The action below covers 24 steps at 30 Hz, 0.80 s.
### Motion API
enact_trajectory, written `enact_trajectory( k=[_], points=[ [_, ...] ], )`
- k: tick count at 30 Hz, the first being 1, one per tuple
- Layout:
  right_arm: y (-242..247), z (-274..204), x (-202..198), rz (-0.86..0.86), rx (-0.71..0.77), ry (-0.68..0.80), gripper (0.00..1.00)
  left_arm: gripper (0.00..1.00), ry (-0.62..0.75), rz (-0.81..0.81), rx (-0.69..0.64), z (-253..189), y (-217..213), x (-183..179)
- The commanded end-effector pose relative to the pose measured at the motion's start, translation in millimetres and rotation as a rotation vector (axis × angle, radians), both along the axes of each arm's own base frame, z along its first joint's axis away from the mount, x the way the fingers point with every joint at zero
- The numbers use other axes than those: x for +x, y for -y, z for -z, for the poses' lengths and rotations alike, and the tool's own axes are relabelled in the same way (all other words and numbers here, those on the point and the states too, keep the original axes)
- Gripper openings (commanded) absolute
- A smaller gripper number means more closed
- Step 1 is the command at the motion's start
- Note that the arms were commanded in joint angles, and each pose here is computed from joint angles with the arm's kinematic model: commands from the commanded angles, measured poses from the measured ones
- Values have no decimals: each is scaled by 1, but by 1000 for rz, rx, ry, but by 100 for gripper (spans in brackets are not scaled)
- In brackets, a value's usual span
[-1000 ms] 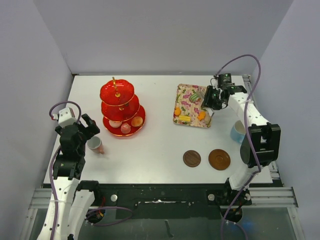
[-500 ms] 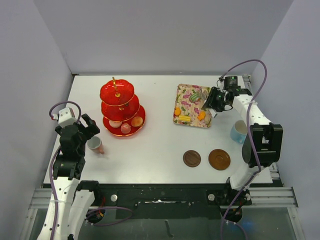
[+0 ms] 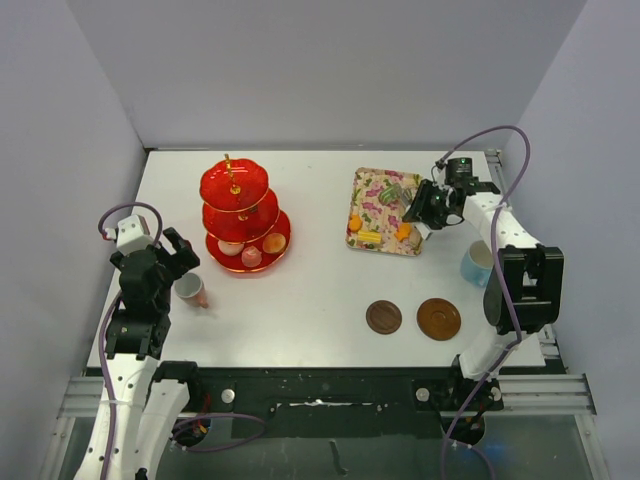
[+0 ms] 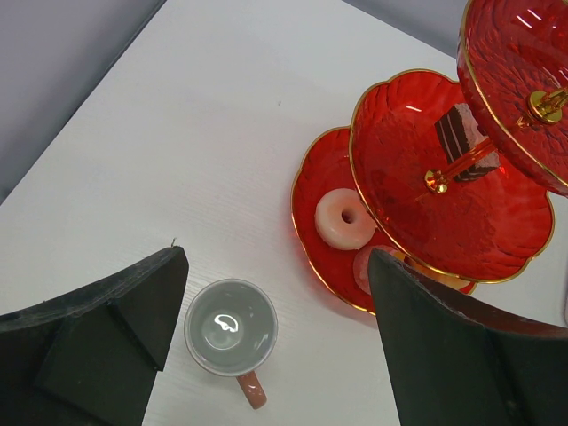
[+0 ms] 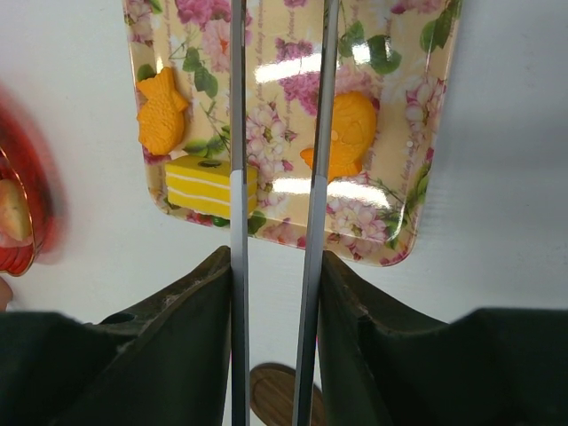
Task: Serve the afternoon tea
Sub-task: Adjust the dessert on the tray.
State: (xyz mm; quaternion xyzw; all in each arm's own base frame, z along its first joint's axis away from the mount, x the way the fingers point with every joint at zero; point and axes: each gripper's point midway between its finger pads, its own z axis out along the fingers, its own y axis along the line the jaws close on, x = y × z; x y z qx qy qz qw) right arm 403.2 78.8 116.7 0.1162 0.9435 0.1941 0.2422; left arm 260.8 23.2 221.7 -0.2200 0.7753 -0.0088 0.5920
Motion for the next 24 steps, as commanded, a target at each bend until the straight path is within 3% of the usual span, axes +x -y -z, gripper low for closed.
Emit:
enact_trajectory(
  k=[1,15,24],
  points=[
    [1,-13,13,14,13,76,36,82,85,11,2,-22,1,7],
    [-10,4,28,-1,74,42,36,82,84,9,2,-22,1,6],
    [-14,-11,32,-11,98,69,36,81,85,10,2,-22,1,6]
  ],
)
